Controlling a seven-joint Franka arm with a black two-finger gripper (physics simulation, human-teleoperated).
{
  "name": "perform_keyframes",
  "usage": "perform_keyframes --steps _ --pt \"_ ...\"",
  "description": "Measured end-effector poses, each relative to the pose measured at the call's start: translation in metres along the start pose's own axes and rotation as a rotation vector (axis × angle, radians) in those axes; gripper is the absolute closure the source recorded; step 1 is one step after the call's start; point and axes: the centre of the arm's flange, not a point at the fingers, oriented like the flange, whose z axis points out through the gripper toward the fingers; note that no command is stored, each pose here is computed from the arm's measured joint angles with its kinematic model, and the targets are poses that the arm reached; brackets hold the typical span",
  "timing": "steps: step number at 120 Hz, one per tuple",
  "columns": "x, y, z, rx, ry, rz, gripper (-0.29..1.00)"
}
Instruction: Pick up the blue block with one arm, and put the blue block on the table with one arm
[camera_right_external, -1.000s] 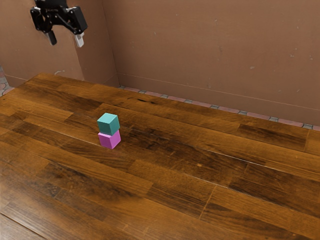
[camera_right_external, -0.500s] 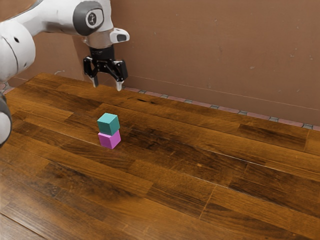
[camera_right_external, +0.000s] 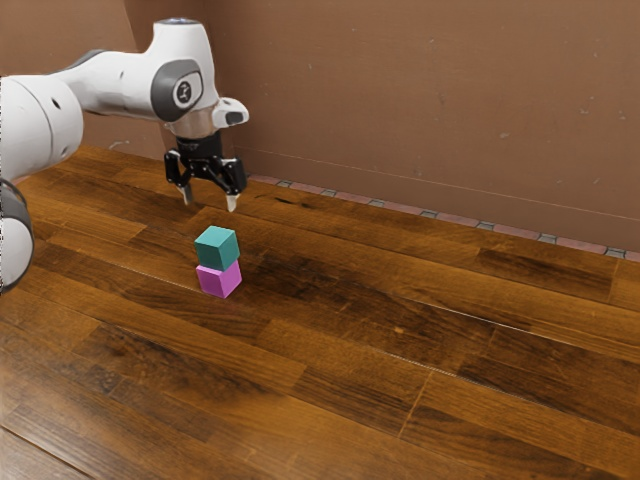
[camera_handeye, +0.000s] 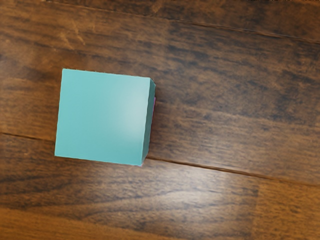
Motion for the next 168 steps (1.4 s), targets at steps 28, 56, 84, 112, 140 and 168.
perform_keyframes --steps 28,56,84,112,140,168 --pt "0.005 -0.031 0.039 0.025 -0.001 0.078 0.0" --pt "0.007 -0.029 0.07 0.028 0.016 0.166 0.0" --pt "0.019 -0.028 0.094 0.034 0.018 0.224 0.0" --pt "0.029 -0.029 0.099 0.037 0.03 0.259 0.0" --pt "0.036 -0.034 0.107 0.037 0.03 0.277 0.0" --pt "0.046 -0.042 0.121 0.037 0.025 0.285 0.0"
